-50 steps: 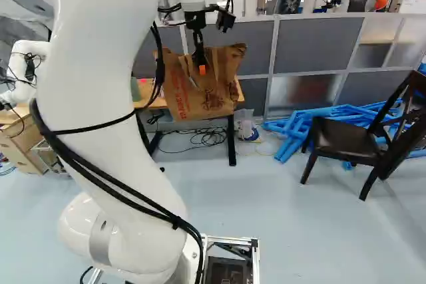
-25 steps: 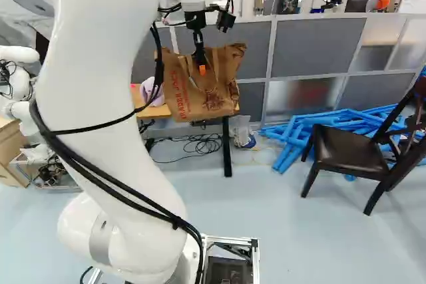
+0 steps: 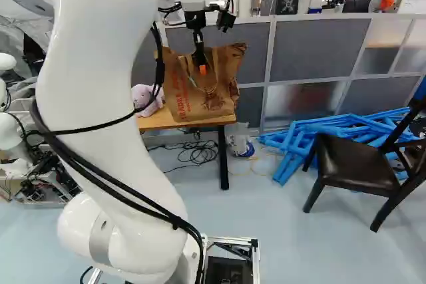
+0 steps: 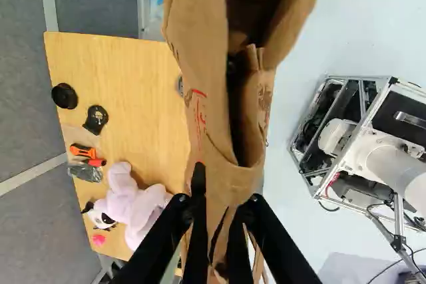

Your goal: Pick up the bag on the ground and place it on the table

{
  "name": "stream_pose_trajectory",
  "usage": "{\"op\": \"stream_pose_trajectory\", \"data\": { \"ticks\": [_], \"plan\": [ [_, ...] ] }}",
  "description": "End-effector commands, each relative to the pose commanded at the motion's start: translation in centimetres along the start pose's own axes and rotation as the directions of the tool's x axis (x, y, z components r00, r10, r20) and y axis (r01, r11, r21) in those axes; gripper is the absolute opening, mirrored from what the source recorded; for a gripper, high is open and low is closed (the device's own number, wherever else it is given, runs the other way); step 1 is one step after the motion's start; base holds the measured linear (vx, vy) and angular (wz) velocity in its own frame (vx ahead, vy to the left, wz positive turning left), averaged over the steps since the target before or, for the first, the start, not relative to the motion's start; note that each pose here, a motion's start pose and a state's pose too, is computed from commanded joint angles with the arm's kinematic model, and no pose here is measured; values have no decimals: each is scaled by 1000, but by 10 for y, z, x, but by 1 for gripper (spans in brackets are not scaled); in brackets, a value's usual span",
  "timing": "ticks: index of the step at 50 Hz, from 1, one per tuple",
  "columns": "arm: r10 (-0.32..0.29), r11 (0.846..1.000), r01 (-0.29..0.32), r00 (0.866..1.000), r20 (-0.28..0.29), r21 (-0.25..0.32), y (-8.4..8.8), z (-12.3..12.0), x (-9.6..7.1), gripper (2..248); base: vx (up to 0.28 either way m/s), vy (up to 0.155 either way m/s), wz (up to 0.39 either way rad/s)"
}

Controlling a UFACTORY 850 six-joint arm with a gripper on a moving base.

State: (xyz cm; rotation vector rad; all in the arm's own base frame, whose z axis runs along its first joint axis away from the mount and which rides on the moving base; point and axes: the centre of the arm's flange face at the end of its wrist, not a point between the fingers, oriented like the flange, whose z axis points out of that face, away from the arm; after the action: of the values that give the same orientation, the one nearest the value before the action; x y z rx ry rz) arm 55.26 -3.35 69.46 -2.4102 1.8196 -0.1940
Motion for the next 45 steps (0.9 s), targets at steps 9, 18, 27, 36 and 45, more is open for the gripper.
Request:
{"op": "stream_pose_trajectory", "data": {
  "ticks": [9, 18, 27, 36, 45],
  "plan": [
    [0, 1000, 0, 1000, 0, 0, 0, 0, 0, 21, 251, 0, -13],
    [0, 1000, 0, 1000, 0, 0, 0, 0, 0, 21, 253, 1, -16],
    [0, 1000, 0, 1000, 0, 0, 0, 0, 0, 21, 258, 0, -17],
    [0, 1000, 0, 1000, 0, 0, 0, 0, 0, 21, 202, -3, -10],
    [0, 1000, 0, 1000, 0, 0, 0, 0, 0, 21, 24, 1, -4]
  ]
}}
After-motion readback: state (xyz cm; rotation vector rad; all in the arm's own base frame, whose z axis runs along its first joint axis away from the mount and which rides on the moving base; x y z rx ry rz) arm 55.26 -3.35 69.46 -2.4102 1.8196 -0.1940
